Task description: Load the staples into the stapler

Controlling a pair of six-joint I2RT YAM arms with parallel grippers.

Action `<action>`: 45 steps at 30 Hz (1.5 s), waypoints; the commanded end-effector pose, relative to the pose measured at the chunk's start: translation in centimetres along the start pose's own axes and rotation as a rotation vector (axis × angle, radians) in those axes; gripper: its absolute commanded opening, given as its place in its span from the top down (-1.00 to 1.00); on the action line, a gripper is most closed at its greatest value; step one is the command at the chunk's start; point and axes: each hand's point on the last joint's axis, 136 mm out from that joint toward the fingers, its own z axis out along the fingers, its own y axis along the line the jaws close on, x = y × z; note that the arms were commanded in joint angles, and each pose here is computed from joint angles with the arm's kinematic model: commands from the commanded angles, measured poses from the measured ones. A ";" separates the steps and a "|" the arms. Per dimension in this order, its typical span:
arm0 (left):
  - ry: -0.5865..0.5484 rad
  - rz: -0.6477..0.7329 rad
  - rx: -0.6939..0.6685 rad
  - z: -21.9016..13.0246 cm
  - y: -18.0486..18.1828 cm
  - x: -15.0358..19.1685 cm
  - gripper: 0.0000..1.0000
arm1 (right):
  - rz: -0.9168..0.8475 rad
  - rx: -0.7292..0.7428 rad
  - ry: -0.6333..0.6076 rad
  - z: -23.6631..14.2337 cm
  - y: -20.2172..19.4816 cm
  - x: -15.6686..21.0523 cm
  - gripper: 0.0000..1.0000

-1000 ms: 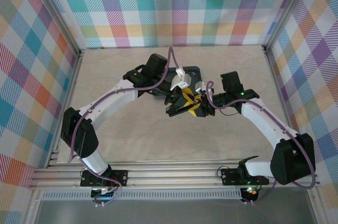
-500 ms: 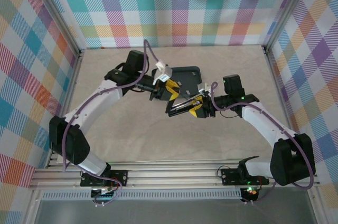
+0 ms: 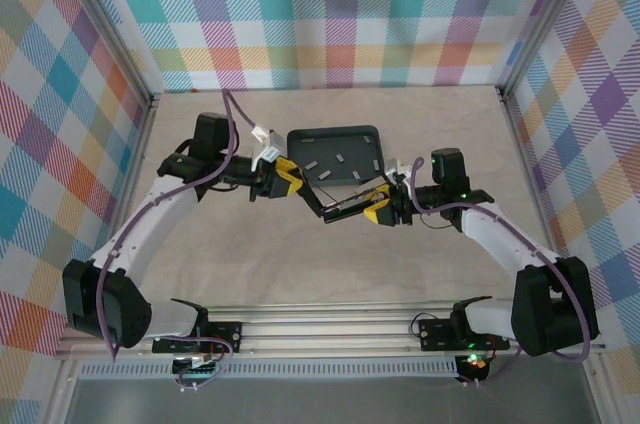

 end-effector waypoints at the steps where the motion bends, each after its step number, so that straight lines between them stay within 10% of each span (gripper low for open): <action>1: 0.149 -0.172 -0.254 -2.0 3.8 5.1 1.00 | -0.146 -0.001 -0.070 -1.3 0.5 -2.7 1.00; 14: 0.263 -0.259 -0.371 -2.7 4.2 10.5 1.00 | -0.131 0.004 -0.027 -1.1 0.5 -1.4 1.00; 45: 0.361 -0.110 -0.345 -3.1 1.3 11.4 1.00 | -0.141 -0.006 0.601 5.3 -3.3 10.2 0.77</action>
